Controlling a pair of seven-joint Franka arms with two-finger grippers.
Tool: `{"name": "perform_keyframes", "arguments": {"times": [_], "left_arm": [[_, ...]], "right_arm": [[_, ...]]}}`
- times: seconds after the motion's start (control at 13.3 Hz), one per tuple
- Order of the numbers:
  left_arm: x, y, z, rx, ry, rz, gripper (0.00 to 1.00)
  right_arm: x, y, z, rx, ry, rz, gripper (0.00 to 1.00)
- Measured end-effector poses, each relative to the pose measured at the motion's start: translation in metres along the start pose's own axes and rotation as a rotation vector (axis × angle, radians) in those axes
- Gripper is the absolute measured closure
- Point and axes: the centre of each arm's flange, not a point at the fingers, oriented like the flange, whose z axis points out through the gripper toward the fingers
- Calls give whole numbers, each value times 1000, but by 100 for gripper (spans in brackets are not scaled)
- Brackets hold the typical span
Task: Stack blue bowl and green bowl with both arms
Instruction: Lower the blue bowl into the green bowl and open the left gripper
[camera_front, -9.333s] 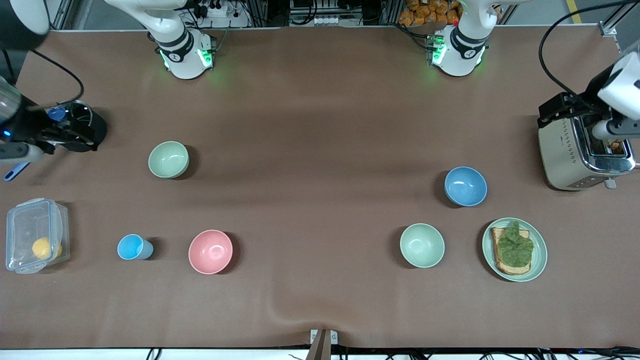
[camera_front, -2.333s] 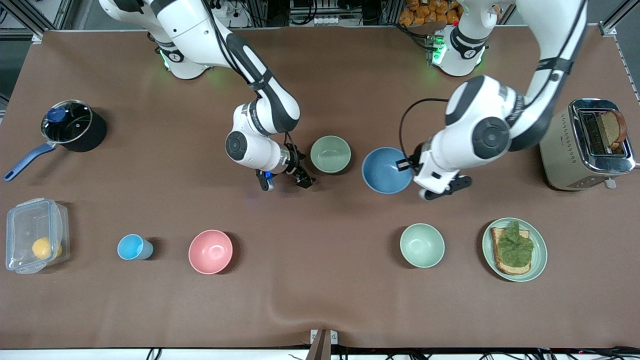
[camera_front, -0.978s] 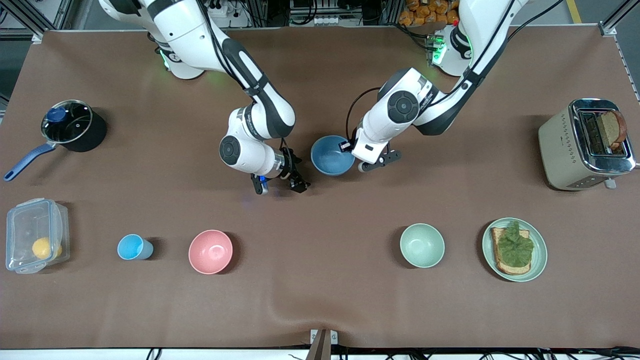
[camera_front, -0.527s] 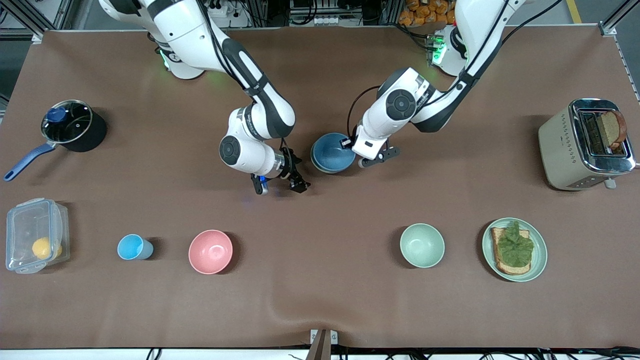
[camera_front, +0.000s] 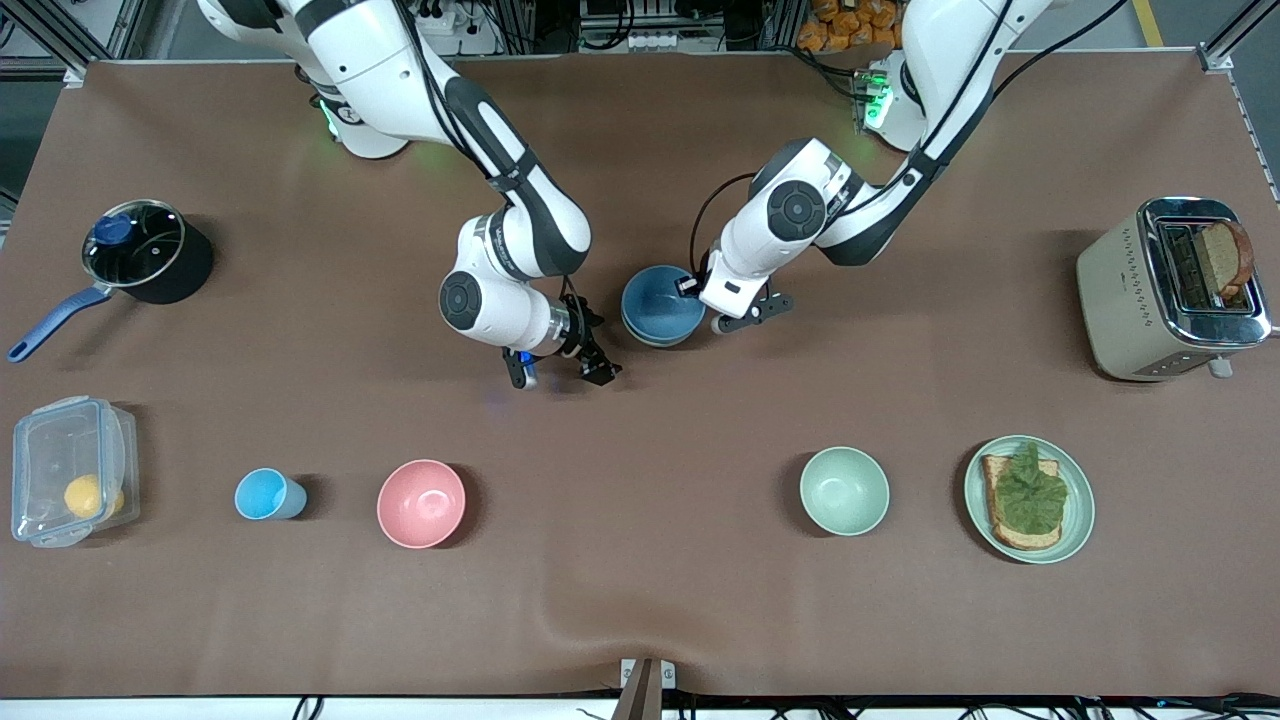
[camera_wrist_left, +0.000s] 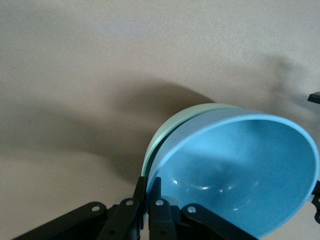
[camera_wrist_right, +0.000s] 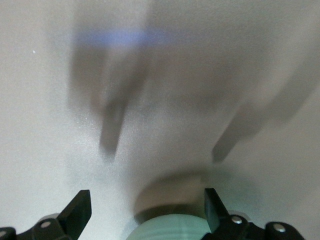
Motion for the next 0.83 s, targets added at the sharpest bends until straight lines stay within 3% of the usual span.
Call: {"name": "perform_keyframes", "arguments": {"times": [0.38, 0.53, 0.83], "left_arm": [[0, -1, 3, 2, -5, -2, 95], [1, -1, 4, 2, -7, -3, 80], [3, 1, 3, -5, -5, -5, 39]], "right_arm": [[0, 0, 0, -1, 0, 0, 0], [-1, 0, 0, -1, -1, -1, 0], [-1, 0, 0, -2, -1, -1, 0]]}}
